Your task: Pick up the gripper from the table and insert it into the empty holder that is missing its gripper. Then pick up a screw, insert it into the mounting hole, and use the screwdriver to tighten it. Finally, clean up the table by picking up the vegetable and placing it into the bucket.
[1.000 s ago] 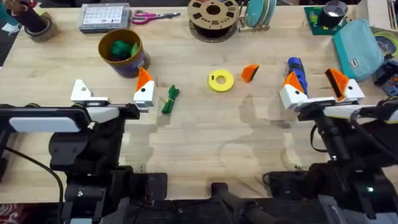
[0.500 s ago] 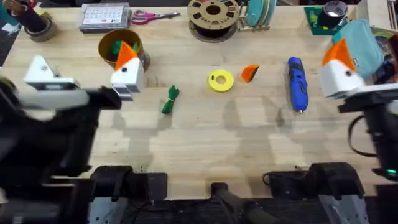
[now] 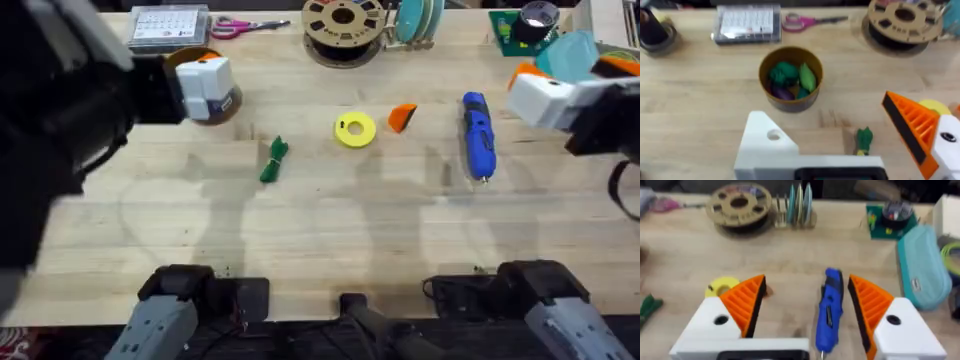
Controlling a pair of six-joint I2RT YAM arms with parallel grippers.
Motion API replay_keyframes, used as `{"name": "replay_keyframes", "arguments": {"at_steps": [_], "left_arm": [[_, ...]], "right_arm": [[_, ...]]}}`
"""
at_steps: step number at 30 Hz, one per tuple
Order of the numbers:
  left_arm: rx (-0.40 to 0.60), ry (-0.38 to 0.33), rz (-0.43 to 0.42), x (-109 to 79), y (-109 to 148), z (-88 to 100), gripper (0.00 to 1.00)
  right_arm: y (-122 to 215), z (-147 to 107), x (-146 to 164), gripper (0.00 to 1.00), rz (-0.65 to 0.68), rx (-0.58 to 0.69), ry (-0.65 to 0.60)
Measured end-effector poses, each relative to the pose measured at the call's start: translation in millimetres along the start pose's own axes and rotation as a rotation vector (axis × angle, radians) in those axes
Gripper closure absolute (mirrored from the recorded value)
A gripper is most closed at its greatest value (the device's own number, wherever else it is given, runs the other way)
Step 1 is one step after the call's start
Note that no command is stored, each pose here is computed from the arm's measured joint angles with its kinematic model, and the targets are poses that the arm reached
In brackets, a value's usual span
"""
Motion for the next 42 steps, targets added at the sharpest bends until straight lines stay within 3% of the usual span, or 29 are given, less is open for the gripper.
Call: {"name": "replay_keyframes", "arguments": {"at_steps": [6, 11, 14, 27, 37, 42], "left_arm": [[0.204, -0.006, 0.044, -0.4, -26, 2.6, 0.016], [0.373, -0.039, 0.074, 2.4, -51, -9.3, 0.016], [0.448, -0.051, 0.086, 4.3, -65, -17.4, 0.016], [0.513, -0.081, 0.066, 2.6, -74, -25.0, 0.016], [0.729, -0.237, -0.034, -36.2, -87, -60.7, 0.016], [0.816, -0.251, -0.051, -46.3, -102, -76.4, 0.016]], "right_arm": [[-25, 6, -2, 0.004, 0.064, 0.299, -0.009], [-46, 4, -2, 0.004, 0.119, 0.514, 0.017], [-58, 1, -2, 0.004, 0.138, 0.578, 0.028], [-71, -1, -2, 0.004, 0.152, 0.621, 0.036], [-72, 0, -3, 0.004, 0.148, 0.608, 0.037], [-72, 0, -3, 0.004, 0.149, 0.608, 0.037]]}}
Point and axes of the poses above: each hand's point on the last joint's axis, 136 mm out from that joint toward the fingers, its own y axis back along the fingers, its own x axis along the line the jaws close on, z = x × y, the point moved 10 cm from there along y, back along the fingers, and after that the axes turned 12 degrees about y, right-handed, at the moved point
